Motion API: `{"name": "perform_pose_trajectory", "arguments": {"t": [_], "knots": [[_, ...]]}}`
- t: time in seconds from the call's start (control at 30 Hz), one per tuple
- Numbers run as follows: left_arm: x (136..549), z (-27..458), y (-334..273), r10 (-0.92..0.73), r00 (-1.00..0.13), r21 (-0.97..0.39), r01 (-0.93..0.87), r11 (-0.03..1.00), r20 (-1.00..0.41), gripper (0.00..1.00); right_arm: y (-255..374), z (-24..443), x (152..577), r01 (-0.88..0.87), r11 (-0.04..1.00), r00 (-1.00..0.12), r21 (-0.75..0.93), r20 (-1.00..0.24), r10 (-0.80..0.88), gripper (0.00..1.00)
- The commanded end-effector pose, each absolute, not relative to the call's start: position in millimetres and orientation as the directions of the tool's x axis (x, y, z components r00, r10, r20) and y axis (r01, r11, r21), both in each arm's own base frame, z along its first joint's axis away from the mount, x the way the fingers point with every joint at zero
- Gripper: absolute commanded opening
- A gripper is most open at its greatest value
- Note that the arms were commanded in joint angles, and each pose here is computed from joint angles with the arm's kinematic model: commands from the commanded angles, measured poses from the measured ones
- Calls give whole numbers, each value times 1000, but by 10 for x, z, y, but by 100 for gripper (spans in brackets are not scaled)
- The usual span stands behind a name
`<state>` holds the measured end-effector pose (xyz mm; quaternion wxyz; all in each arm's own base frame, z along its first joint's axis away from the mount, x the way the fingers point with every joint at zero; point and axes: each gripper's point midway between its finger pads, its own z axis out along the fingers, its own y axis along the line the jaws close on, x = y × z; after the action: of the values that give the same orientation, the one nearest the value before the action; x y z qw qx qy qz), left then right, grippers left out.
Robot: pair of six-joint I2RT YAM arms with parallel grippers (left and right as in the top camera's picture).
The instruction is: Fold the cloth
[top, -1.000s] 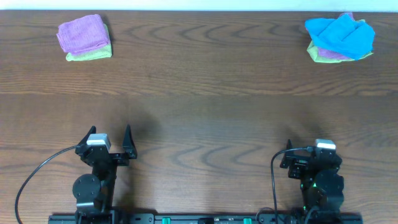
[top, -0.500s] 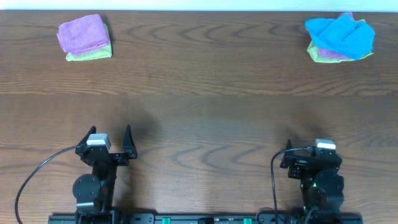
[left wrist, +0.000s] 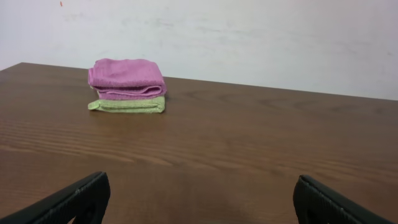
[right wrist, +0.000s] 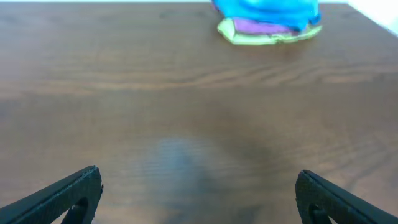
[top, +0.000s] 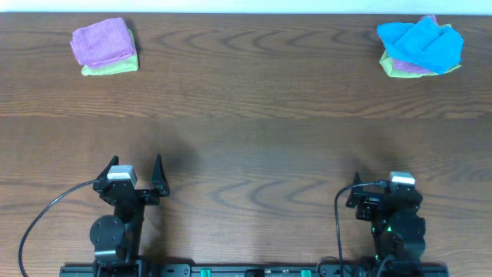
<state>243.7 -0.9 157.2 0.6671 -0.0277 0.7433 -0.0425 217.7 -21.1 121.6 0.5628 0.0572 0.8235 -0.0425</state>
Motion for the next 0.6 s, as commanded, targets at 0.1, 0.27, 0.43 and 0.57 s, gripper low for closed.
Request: {"name": "perform_pose_trajectory", "arguments": {"t": [0.1, 0.27, 0.43, 0.57], "knots": [[2440, 1382, -8, -88, -150, -91, 11, 996, -985, 95, -150, 1816, 2343, 106, 991, -103, 80, -990, 91, 99], [2440, 1382, -8, -88, -150, -91, 11, 996, -985, 95, -217, 2296, 2477, 119, 987, 74, 106, -992, 97, 99], [2440, 1382, -7, -88, -150, -91, 10, 996, -985, 95, -508, 2557, 2780, 219, 955, 76, 198, -980, 185, 99], [2440, 1383, -7, -88, -150, -91, 10, 996, -985, 95, -761, 2704, 3159, 272, 934, 7, 233, -971, 240, 99]]}}
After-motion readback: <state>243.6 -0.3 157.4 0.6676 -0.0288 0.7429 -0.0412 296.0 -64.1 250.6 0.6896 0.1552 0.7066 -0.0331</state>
